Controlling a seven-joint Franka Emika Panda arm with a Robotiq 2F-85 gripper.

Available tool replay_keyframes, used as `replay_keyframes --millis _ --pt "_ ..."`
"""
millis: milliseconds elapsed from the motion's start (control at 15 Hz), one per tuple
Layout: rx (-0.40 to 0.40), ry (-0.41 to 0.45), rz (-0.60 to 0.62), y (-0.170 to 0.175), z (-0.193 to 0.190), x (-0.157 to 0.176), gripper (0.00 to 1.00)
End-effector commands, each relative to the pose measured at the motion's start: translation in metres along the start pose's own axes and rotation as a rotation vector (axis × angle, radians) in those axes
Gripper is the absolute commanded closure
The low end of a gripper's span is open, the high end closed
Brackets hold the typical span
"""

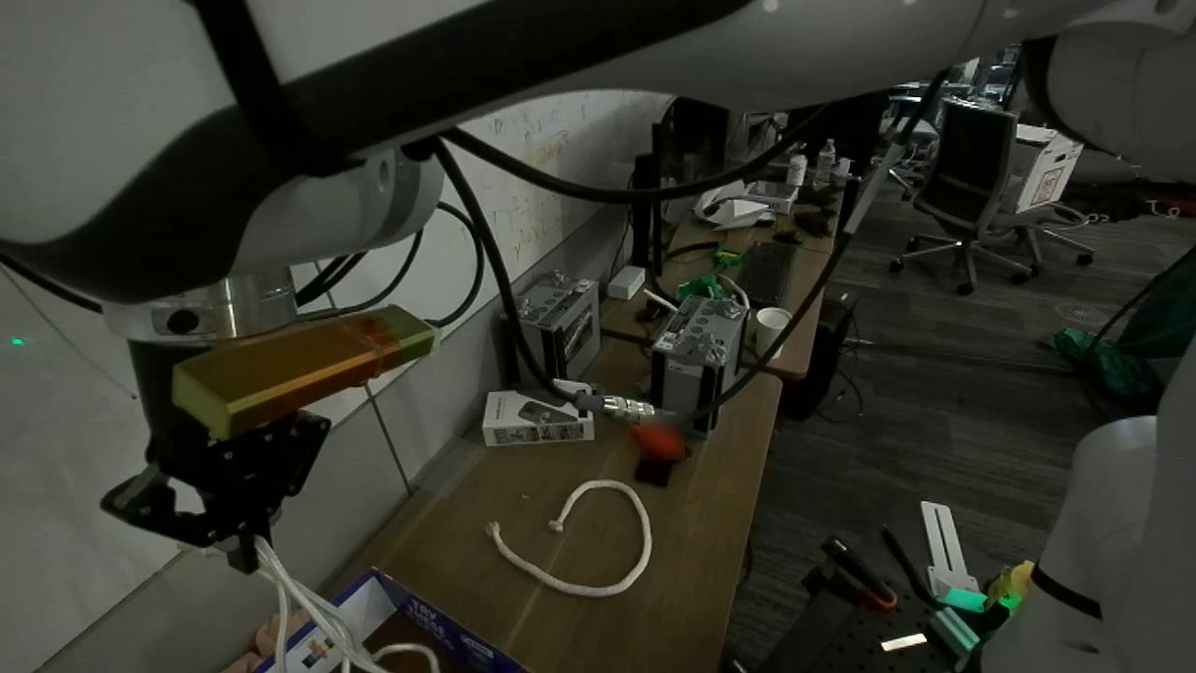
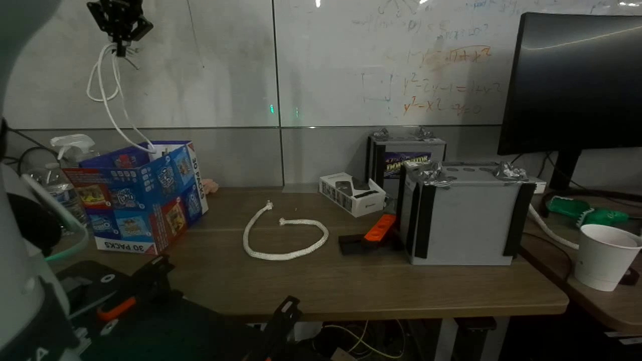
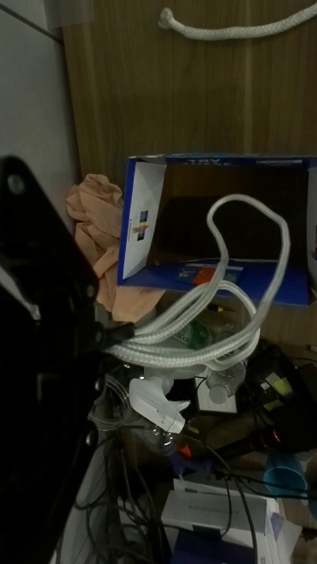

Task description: Put the ropes in the blue box.

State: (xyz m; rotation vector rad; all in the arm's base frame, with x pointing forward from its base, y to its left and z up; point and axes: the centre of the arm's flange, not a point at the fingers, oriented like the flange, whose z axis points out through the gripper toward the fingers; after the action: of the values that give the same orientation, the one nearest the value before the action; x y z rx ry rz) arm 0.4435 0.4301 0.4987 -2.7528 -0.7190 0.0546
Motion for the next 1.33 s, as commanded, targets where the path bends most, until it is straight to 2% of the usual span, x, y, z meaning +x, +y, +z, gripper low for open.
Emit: replay_keyframes --millis 0,333,733,800,867,933,1267 --pt "-0.004 -0.019 -0.009 0.007 0.020 0.004 0.97" --pt "0.014 -0.108 -0.020 0.030 0.067 0.008 0.97" --pt "0.034 -0.159 -0.018 0.049 0.086 0.014 0.97" --pt "0.039 -0.171 -0.021 0.051 0.086 0.014 0.68" --pt "0.038 -0.174 -0.018 0.053 0.086 0.013 0.68" --pt "0.036 -0.177 -0.017 0.056 0.087 0.013 0.63" --pt "-0.006 -0.174 0.020 0.075 0.077 0.007 0.23"
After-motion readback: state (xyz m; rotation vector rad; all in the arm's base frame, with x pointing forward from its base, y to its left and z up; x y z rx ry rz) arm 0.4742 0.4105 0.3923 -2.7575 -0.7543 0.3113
